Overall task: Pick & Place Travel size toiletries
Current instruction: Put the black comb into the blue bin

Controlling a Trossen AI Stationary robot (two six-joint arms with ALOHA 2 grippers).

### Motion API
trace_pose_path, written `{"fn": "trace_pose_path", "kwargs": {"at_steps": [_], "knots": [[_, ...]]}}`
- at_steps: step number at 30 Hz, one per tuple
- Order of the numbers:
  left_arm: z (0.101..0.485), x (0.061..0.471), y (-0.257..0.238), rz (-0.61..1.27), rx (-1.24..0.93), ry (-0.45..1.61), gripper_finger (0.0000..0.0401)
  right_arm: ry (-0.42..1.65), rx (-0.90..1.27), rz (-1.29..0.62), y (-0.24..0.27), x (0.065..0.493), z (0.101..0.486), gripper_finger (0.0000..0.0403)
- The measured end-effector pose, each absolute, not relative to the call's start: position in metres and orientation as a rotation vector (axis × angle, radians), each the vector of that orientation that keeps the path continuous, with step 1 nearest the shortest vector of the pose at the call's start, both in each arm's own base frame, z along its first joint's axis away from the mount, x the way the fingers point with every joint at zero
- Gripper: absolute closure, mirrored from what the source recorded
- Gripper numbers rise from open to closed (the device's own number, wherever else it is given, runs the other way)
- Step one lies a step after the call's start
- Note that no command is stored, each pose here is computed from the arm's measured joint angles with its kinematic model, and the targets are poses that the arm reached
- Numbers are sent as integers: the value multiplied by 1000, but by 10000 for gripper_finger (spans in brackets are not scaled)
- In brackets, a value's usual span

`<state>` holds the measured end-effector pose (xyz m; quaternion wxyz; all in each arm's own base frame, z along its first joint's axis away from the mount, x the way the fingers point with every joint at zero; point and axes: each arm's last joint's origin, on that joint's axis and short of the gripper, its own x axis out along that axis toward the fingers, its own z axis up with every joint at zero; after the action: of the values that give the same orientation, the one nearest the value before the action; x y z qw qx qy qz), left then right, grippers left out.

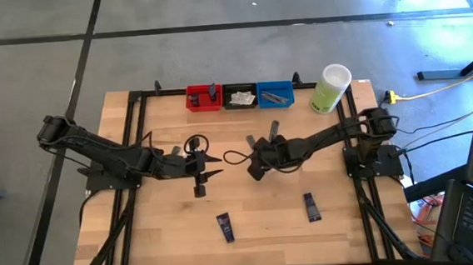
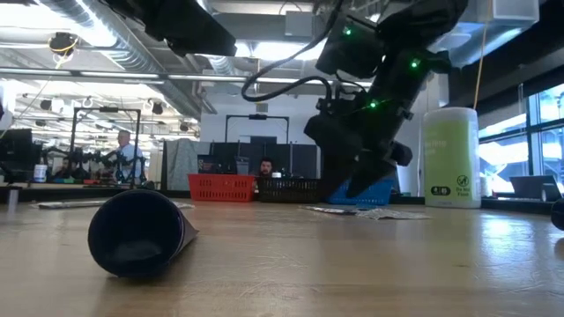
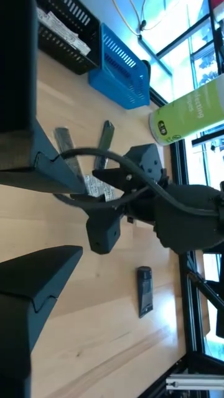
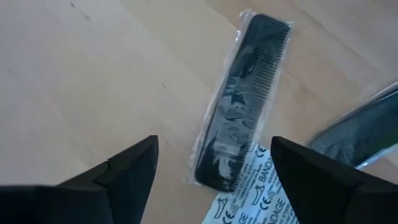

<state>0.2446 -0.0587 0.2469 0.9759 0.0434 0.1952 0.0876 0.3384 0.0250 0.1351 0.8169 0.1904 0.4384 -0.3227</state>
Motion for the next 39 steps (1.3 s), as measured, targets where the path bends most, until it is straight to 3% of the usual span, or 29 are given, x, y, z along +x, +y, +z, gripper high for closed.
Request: {"fn": "trace_pose_path", "kwargs": {"at_steps": [8,17,23,39], "knots": [[248,245,-59,175,85,381,258,958,389,-707,25,342,117,79],[248,245,-59,175,85,382,258,976,392,-717,24,345,107,122],[248,245,-59,174,85,382,258,987,415,-714,23,344,106,183],[248,245,-59,167,83,383,258,1001,435,-693,24,344,107,396]]}}
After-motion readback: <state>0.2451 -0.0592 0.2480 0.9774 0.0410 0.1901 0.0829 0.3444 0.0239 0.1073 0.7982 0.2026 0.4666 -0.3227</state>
